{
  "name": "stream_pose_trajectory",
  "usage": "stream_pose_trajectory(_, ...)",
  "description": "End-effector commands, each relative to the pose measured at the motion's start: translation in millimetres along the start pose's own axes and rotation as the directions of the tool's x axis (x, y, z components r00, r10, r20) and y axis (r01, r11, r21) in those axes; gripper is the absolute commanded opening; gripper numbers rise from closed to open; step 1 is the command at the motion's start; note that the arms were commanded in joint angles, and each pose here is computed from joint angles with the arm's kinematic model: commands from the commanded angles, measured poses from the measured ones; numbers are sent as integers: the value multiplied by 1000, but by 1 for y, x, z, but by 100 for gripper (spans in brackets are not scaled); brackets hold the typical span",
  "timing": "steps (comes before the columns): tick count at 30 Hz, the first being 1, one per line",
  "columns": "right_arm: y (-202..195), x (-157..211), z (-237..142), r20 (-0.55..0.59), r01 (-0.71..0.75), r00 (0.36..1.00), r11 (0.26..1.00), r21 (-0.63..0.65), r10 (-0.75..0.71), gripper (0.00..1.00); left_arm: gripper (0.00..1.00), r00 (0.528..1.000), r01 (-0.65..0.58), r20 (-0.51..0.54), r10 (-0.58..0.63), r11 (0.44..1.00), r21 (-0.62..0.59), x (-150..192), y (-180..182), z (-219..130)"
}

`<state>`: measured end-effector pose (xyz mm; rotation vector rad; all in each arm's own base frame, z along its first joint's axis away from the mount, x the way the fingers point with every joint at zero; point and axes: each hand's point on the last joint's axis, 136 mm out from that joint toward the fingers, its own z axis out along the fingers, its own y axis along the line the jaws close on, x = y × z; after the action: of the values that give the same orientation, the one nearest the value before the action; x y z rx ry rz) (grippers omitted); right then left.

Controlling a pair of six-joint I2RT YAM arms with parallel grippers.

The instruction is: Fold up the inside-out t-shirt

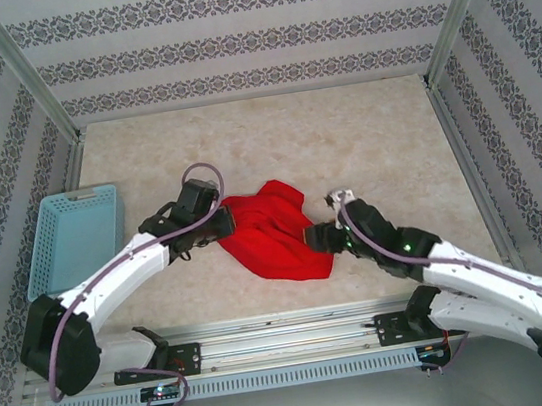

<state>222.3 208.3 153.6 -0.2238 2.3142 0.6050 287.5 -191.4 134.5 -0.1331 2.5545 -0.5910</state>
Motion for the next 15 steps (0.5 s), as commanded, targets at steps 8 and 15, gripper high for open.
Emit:
stream_pose_trajectory(8,22,-7,63,-140,68,989,995,75,-57,66,0,997,-39,66,30,989,145,2,-26,-14)
stream_pose_trajectory(15,1,-4,113,-258,107,965,971,214,-49,45,0,996,-65,71,54,985,159,3,-31,-18)
